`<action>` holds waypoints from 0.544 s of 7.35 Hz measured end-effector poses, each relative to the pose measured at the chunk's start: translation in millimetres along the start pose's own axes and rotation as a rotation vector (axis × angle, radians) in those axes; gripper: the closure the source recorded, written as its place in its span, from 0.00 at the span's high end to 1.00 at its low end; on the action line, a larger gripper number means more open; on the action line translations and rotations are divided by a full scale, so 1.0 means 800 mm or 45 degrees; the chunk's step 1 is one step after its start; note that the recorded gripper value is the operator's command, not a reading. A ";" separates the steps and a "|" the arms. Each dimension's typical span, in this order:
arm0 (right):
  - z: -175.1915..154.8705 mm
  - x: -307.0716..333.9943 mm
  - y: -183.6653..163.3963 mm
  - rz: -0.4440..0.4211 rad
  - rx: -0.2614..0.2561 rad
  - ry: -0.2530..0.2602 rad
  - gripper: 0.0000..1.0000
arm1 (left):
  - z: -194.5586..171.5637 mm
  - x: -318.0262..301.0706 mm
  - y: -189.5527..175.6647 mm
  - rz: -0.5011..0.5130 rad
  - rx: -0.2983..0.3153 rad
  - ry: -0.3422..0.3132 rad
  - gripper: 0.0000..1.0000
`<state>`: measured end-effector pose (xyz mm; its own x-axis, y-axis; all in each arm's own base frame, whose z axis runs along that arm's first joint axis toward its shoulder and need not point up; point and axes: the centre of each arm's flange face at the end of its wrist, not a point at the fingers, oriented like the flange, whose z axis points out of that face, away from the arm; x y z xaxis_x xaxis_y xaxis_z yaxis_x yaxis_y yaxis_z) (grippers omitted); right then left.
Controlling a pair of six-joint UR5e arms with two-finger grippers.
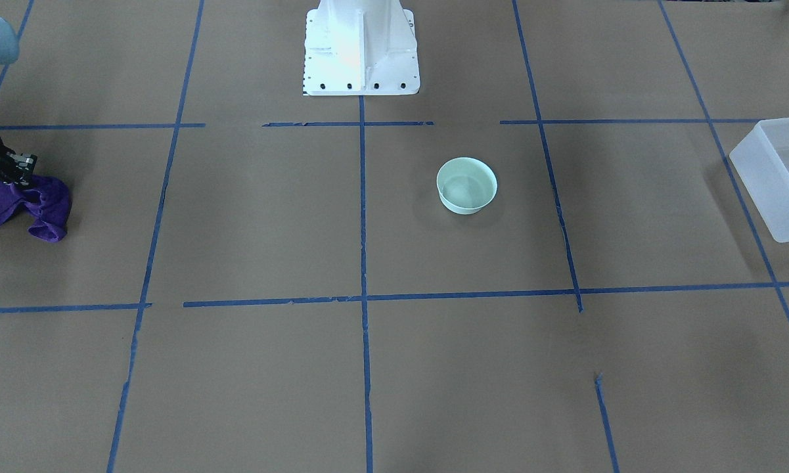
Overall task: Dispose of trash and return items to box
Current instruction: 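Drop the yellow cup into the clear bin while the right gripper grasps the purple cloth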
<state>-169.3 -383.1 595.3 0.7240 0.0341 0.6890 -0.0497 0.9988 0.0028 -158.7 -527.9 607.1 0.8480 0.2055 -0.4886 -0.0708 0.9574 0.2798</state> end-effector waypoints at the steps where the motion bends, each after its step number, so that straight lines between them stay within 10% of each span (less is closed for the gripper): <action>1: -0.034 -0.004 -0.008 0.020 0.019 -0.007 0.00 | 0.012 -0.014 0.008 -0.001 -0.005 -0.022 0.00; 4: -0.185 0.004 -0.066 -0.037 0.064 0.094 0.00 | 0.059 -0.032 0.073 -0.062 -0.086 -0.009 0.00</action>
<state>-62.3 -430.5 489.9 0.7744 0.0096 0.6326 -0.0609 0.9964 0.0594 -159.4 -487.1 674.8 0.8548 0.1570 -0.4947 -0.0641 0.9778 0.1994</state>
